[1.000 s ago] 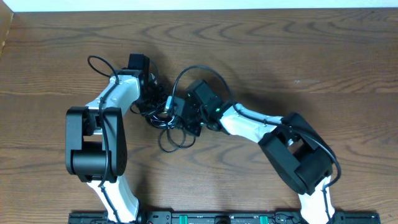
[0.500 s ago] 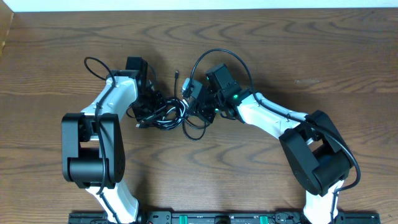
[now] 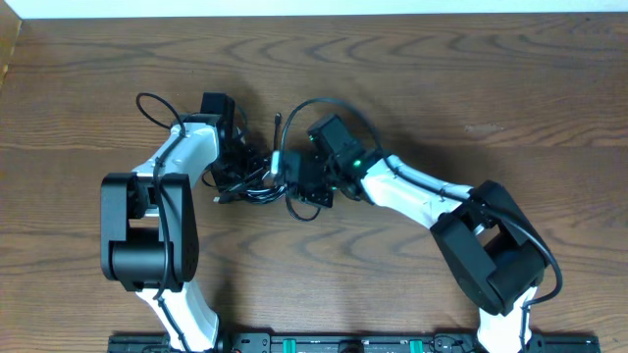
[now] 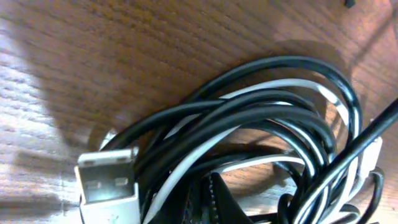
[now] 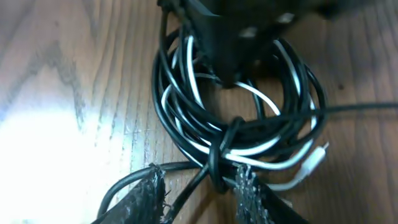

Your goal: Untangle cables

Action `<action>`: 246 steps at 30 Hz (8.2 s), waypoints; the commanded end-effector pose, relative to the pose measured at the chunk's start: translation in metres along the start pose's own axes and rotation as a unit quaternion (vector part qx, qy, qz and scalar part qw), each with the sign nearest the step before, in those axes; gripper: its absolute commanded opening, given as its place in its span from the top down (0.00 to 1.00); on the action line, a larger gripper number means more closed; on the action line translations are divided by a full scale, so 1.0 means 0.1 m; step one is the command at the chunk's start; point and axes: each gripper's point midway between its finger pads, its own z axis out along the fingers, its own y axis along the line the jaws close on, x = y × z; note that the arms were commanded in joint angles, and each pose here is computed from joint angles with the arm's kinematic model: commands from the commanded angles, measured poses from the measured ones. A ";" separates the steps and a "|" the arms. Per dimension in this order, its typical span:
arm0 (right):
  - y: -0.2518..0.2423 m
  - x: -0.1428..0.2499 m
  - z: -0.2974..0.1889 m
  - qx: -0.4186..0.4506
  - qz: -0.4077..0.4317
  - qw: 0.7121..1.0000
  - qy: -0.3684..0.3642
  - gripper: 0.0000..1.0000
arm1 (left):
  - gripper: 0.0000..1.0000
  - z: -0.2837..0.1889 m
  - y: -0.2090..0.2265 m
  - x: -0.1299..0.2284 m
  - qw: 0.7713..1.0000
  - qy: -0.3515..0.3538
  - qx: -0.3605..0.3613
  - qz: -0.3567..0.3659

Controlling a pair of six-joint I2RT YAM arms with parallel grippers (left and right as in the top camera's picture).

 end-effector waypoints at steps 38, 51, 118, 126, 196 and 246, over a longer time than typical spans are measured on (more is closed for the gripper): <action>-0.19 -0.15 -0.16 0.063 -0.122 0.991 0.012 0.51 | 0.92 0.03 0.35 0.23 0.987 -0.047 -0.011 -0.151; 0.18 -0.05 -0.08 -0.016 -0.139 0.990 0.020 0.57 | 0.92 0.02 0.36 0.17 0.989 -0.059 -0.014 -0.136; 0.32 0.20 0.24 -0.018 -0.195 0.978 0.071 0.68 | 0.92 0.02 0.36 0.17 0.989 -0.058 -0.014 -0.136; 0.36 0.16 0.31 -0.017 -0.188 0.980 0.066 0.71 | 0.92 0.02 0.36 0.17 0.989 -0.058 -0.014 -0.136; -0.10 -0.06 0.15 0.048 0.088 0.995 -0.004 0.62 | 0.92 0.02 0.39 0.14 0.989 -0.069 -0.023 -0.132; -0.04 0.15 -0.09 -0.141 0.389 0.908 -0.061 0.99 | 0.92 0.02 0.39 0.14 0.989 -0.068 -0.024 -0.133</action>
